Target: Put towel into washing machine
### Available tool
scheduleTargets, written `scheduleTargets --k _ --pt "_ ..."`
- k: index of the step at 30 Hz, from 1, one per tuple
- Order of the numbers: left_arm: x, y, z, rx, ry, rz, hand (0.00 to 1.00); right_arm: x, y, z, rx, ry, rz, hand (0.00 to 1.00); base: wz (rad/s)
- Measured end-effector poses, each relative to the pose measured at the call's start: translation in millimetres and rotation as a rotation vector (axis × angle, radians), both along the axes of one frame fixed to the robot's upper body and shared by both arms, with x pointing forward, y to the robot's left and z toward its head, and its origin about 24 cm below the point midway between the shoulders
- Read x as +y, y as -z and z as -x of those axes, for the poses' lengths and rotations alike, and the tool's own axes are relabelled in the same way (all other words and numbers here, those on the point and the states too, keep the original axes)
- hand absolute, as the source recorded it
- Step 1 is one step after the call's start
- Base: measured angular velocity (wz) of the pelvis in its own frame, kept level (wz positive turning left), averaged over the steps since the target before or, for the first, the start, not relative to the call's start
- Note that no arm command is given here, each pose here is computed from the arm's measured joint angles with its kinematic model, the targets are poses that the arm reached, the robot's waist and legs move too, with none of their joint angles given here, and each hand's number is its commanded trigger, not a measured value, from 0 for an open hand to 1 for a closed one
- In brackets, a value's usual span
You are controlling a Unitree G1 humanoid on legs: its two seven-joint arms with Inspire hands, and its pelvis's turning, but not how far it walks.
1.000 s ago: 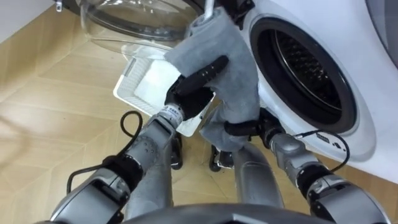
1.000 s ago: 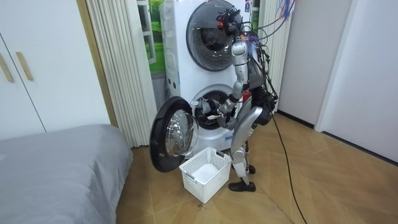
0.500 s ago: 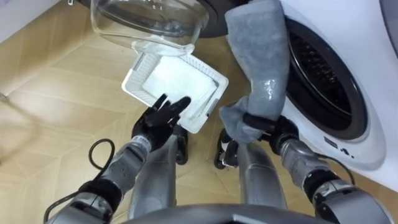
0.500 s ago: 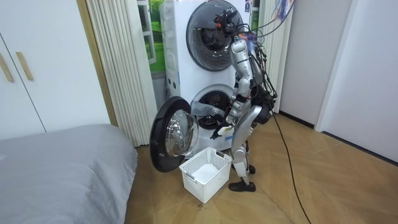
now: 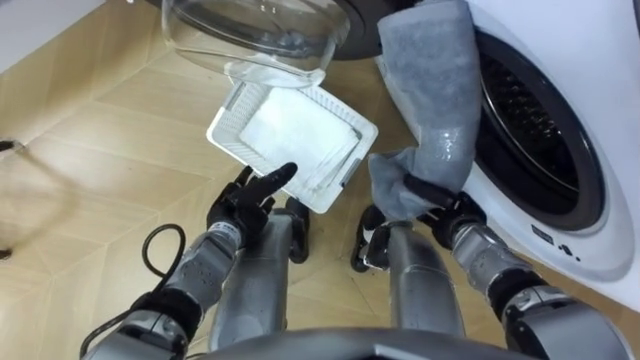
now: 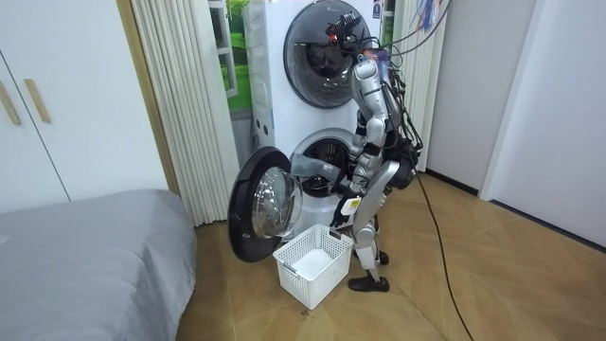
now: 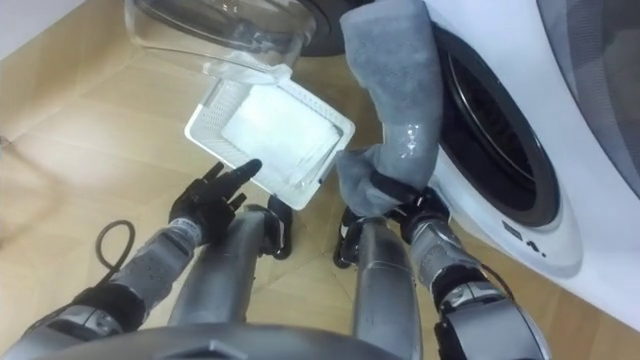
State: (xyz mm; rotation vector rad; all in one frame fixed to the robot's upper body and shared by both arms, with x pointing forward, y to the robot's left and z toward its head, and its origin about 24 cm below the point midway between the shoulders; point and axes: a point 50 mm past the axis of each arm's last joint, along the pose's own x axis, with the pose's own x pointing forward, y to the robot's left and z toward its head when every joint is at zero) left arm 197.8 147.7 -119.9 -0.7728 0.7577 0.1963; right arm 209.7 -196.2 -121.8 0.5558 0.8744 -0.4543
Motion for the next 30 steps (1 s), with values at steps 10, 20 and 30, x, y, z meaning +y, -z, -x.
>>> scheduleTargets --k 10,20,30 --pt "-1.0 -4 -7 0.027 -0.044 -0.028 0.00 -10 -19 -25 -0.034 0.290 -0.147 1.00 0.05" --pt "19.1 -11 -12 0.014 -0.107 -0.081 0.00 -64 -60 -53 -0.051 0.445 -0.053 1.00 0.01" --pt "18.5 -21 -17 -0.020 -0.138 -0.081 0.00 -80 -72 -56 -0.015 0.562 -0.061 1.00 0.02"
